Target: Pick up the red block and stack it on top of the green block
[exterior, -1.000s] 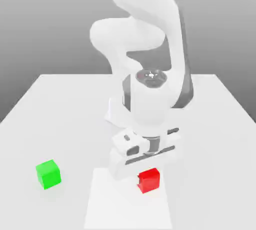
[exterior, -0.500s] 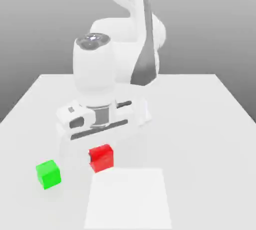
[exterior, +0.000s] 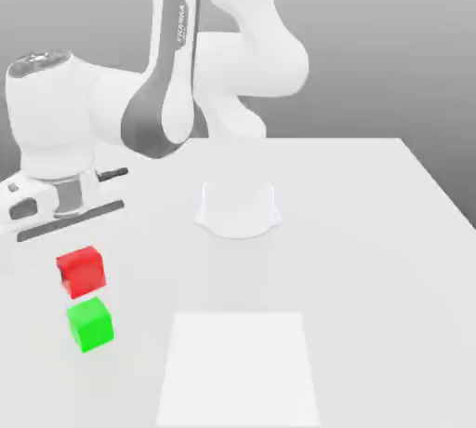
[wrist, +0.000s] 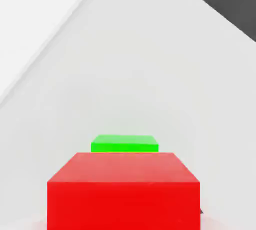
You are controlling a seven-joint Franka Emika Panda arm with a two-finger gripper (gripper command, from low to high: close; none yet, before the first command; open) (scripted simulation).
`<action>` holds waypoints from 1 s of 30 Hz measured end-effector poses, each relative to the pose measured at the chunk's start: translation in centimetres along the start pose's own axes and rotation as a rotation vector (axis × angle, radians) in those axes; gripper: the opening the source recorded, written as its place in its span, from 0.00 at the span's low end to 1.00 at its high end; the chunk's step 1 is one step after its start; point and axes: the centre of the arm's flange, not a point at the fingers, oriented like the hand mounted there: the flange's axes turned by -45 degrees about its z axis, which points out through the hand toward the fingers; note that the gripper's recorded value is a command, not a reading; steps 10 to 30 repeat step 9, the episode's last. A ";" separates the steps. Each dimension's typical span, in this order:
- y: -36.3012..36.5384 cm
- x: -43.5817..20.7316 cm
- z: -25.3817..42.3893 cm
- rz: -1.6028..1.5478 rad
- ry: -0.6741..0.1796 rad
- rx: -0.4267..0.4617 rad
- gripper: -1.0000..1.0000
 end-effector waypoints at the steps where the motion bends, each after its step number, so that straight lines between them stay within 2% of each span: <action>1: 0.0 0.0 0.5 0.000 0.000 0.000 0.00; 6: -0.3 -0.4 3.5 0.006 -0.006 0.003 0.00; 7: -0.3 -0.5 3.9 0.007 -0.008 0.004 1.00; 30: -0.3 -0.5 3.9 0.007 -0.008 0.004 1.00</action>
